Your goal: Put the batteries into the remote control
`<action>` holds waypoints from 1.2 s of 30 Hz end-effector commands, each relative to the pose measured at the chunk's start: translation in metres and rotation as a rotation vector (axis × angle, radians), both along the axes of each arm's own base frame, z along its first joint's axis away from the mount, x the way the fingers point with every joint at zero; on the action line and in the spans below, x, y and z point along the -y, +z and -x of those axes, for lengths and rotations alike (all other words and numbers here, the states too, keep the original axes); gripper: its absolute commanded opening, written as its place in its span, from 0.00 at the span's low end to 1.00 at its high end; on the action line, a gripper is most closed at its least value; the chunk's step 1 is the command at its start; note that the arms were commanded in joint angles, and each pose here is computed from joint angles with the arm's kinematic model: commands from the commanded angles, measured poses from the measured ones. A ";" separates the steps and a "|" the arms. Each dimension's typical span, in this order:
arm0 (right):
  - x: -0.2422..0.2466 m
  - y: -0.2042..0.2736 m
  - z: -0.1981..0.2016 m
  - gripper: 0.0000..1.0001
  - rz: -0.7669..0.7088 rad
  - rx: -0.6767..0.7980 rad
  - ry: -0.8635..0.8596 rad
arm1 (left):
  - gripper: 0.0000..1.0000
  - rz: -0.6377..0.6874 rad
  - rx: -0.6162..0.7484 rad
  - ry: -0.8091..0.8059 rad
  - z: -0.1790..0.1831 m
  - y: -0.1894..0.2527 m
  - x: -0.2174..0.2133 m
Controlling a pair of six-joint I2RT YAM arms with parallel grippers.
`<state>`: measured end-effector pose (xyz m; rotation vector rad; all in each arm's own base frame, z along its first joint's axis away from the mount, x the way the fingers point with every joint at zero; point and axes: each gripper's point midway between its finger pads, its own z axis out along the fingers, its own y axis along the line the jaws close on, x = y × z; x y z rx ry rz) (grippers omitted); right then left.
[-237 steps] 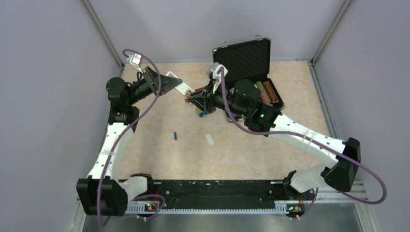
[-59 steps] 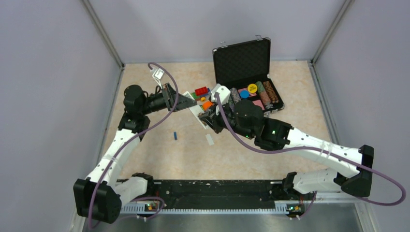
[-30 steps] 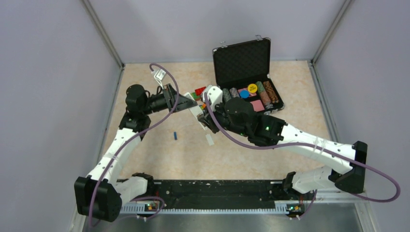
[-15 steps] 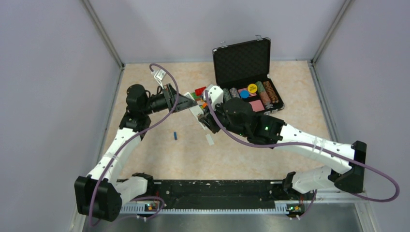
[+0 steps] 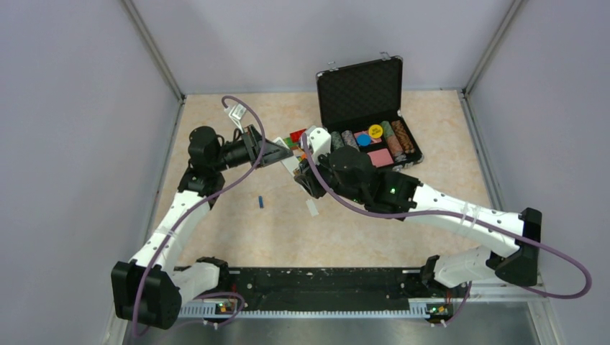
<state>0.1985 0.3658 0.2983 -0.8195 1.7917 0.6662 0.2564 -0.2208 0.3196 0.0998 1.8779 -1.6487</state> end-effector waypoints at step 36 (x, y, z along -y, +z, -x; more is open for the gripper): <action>0.046 0.046 -0.017 0.98 -0.396 -0.506 -0.414 | 0.00 0.080 0.219 0.105 0.005 0.052 -0.009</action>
